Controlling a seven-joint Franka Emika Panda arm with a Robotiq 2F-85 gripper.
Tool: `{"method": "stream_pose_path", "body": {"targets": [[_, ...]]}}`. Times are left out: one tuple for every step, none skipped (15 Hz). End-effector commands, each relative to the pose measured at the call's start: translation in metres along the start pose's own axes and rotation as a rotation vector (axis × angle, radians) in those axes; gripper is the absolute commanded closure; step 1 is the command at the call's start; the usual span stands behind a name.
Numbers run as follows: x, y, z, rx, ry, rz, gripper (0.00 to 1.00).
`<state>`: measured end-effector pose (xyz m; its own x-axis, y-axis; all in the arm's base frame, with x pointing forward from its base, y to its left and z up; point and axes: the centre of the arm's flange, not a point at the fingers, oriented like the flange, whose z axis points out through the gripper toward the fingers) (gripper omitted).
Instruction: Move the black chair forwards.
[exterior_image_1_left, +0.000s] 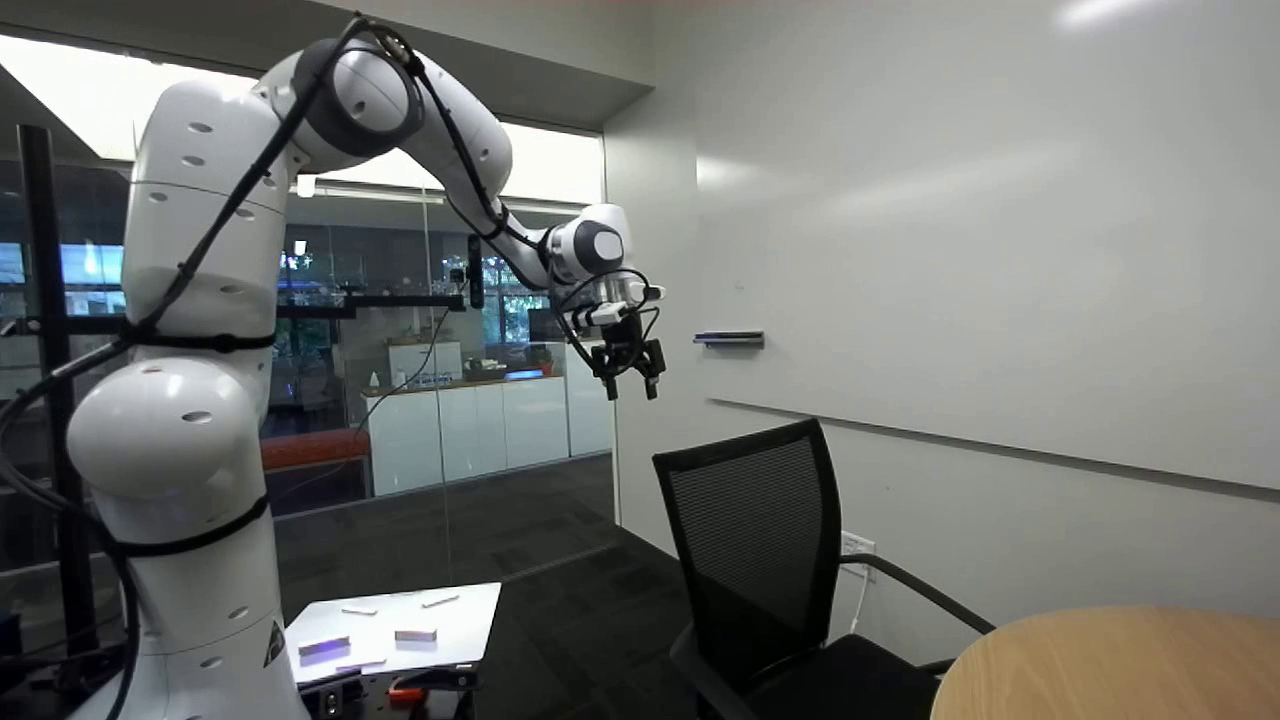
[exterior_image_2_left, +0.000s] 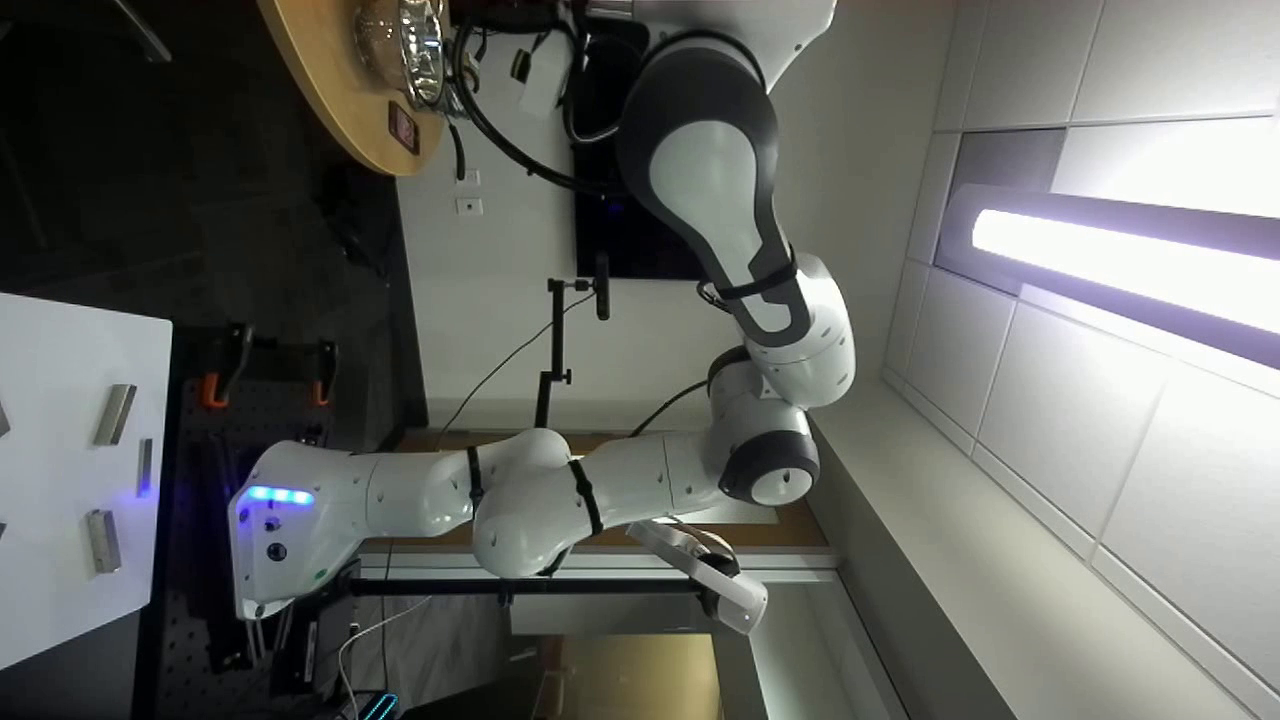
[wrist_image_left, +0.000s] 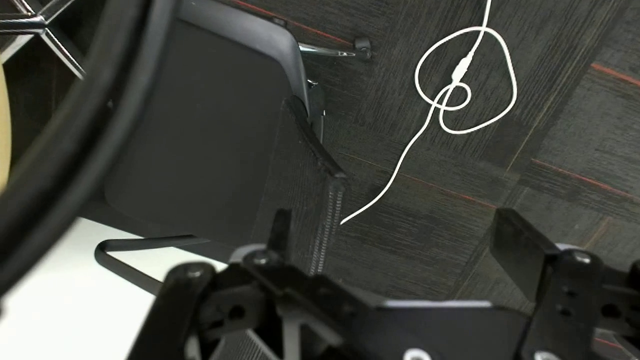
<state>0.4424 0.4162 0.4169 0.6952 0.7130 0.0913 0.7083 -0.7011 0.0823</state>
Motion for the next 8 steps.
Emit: {"method": "stream_pose_path", "body": {"targets": [[0.035, -0.018, 0.012, -0.007, -0.018, 0.002, 0.00], [0.039, -0.021, 0.016, -0.008, -0.019, -0.005, 0.00], [0.044, -0.024, 0.021, -0.018, -0.016, -0.011, 0.00], [0.048, -0.027, 0.023, -0.029, -0.012, -0.019, 0.00], [0.052, -0.029, 0.026, -0.036, -0.011, -0.026, 0.00], [0.058, -0.030, 0.029, -0.044, -0.010, -0.026, 0.00], [0.063, -0.031, 0.030, -0.049, -0.009, -0.031, 0.00], [0.068, -0.031, 0.033, -0.053, -0.010, -0.034, 0.00]]}}
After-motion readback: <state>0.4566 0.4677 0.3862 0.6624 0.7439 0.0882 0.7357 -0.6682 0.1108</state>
